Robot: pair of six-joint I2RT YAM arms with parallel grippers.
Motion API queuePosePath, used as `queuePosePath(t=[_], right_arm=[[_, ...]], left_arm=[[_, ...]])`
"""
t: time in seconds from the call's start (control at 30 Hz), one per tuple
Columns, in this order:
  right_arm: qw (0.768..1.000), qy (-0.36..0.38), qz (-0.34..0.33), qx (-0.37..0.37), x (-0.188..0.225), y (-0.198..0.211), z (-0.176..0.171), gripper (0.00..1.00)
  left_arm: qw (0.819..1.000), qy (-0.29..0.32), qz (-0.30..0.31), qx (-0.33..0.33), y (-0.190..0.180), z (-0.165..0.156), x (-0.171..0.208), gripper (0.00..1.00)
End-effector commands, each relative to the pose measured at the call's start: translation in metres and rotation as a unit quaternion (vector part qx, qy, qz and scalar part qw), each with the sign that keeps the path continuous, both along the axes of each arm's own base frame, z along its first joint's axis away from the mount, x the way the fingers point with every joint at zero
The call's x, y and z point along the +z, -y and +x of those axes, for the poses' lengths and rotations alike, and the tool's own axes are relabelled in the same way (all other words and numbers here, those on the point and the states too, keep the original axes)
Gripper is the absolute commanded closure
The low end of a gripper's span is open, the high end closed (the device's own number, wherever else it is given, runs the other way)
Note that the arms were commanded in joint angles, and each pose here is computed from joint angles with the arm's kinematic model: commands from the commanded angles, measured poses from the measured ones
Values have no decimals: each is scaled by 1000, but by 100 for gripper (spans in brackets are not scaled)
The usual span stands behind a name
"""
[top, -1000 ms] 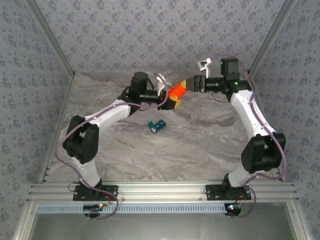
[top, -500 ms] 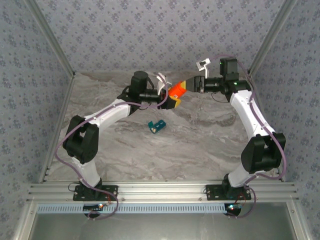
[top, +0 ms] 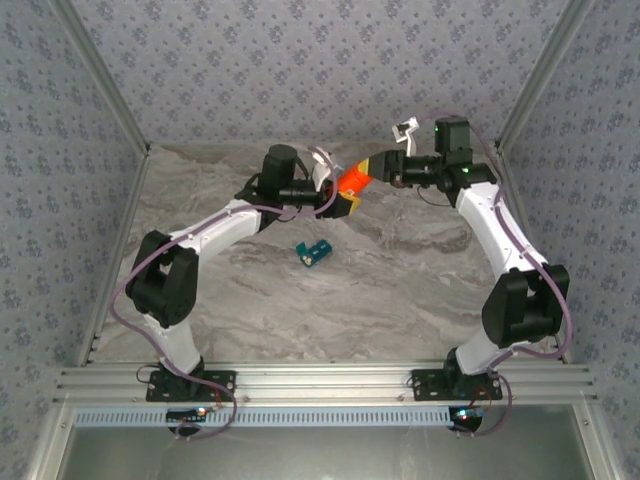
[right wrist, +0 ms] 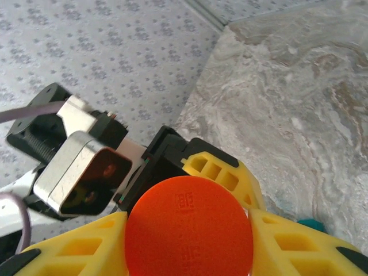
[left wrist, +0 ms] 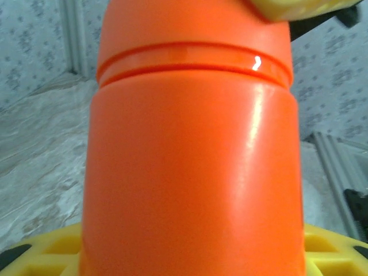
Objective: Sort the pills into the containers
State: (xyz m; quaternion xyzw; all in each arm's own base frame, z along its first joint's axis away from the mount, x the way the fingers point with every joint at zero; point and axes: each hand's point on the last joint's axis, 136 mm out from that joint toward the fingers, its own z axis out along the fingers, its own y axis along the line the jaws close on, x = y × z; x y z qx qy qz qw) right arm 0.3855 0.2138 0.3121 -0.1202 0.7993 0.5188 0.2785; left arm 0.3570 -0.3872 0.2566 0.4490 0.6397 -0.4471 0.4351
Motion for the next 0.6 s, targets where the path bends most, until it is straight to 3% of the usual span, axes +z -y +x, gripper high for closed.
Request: queuePosePath(t=[0.0, 0.2, 0.57], right_arm=[[997, -69, -5, -28, -18, -20, -8, 62], [988, -129, -2, -84, -38, -25, -3, 62], [987, -128, 8, -99, -29, -15, 4, 57]], left_arm=[[994, 104, 0, 33, 14, -7, 23, 100], [984, 166, 22, 66, 28, -13, 15, 100], [989, 134, -2, 69, 28, -7, 15, 100]])
